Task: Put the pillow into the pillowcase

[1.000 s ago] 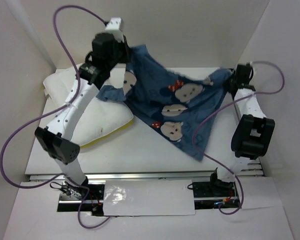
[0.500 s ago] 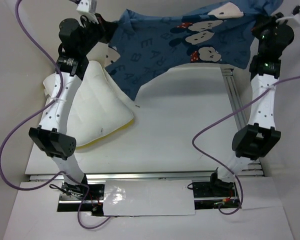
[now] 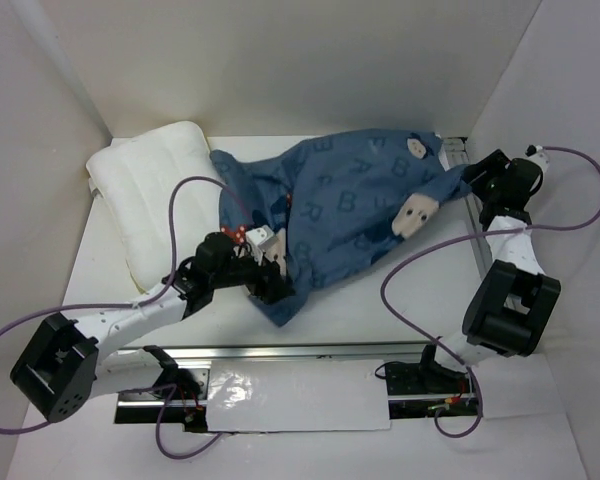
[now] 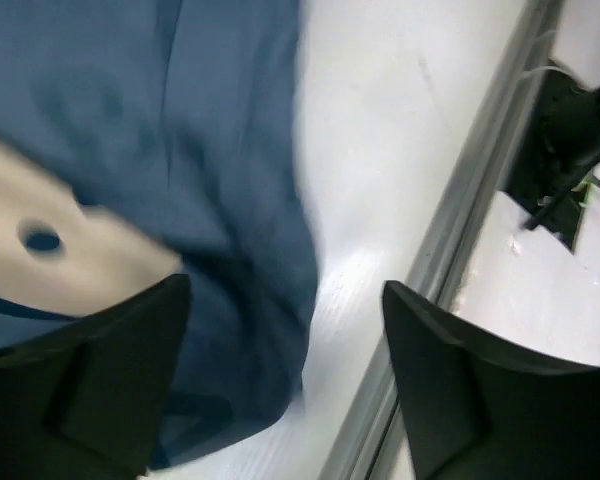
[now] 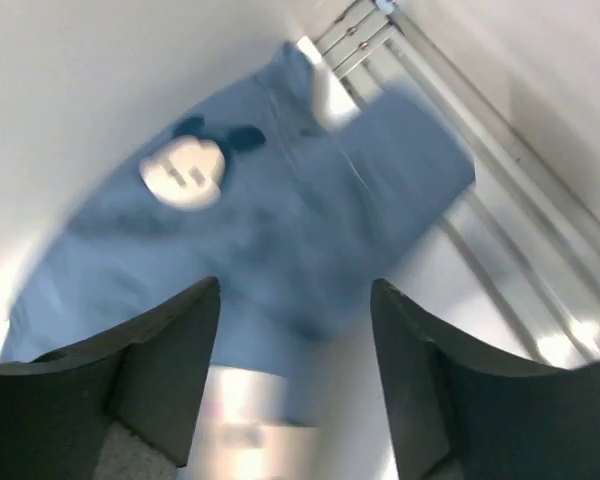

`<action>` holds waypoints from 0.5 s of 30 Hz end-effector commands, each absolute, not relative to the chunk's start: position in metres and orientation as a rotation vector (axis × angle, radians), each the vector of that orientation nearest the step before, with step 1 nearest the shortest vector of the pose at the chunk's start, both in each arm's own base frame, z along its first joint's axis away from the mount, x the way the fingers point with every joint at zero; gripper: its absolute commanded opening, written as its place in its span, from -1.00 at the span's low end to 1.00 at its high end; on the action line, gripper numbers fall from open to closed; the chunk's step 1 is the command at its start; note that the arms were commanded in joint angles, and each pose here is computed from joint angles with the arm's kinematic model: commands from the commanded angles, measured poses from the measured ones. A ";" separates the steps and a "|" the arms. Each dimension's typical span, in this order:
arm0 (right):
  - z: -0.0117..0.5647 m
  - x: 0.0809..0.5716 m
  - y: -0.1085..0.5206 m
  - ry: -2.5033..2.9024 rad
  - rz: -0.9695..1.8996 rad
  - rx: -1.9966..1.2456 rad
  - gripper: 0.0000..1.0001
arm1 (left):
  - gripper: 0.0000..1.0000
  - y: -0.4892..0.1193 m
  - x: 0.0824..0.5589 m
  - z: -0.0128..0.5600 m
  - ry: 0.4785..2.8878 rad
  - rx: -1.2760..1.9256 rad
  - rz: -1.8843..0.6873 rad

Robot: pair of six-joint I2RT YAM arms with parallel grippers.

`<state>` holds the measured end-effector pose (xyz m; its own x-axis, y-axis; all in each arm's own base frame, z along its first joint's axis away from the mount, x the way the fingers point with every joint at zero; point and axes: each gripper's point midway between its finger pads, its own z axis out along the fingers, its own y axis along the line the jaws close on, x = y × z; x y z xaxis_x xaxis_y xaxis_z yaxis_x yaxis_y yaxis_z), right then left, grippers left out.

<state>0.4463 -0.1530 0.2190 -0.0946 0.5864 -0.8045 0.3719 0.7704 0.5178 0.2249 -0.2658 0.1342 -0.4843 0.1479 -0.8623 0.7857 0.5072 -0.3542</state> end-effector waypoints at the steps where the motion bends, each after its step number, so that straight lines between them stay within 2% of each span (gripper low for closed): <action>1: 0.287 0.430 -0.127 1.607 0.216 0.641 0.76 | 1.00 -0.283 0.236 0.178 1.864 0.726 -0.935; 3: 0.285 0.428 -0.125 1.621 0.198 0.645 0.80 | 1.00 -0.281 0.242 0.187 1.875 0.675 -0.877; 5: 0.288 0.427 -0.105 1.667 0.211 0.595 1.00 | 1.00 -0.274 0.240 0.188 1.914 0.636 -0.843; 8: 0.285 0.424 -0.077 1.725 0.194 0.546 1.00 | 1.00 -0.262 0.235 0.218 1.871 0.557 -0.831; 11: 0.275 0.422 -0.032 1.785 0.222 0.445 1.00 | 1.00 -0.230 0.255 0.237 1.927 0.276 -0.682; 12: 0.274 0.423 -0.017 1.798 0.235 0.393 1.00 | 1.00 -0.196 0.267 0.226 2.005 0.118 -0.519; 13: 0.260 0.426 -0.002 1.842 0.245 0.348 1.00 | 1.00 -0.185 0.275 0.236 2.026 -0.039 -0.498; 15: 0.242 0.431 0.042 1.916 0.267 0.241 1.00 | 1.00 -0.153 0.291 0.212 2.128 -0.221 -0.335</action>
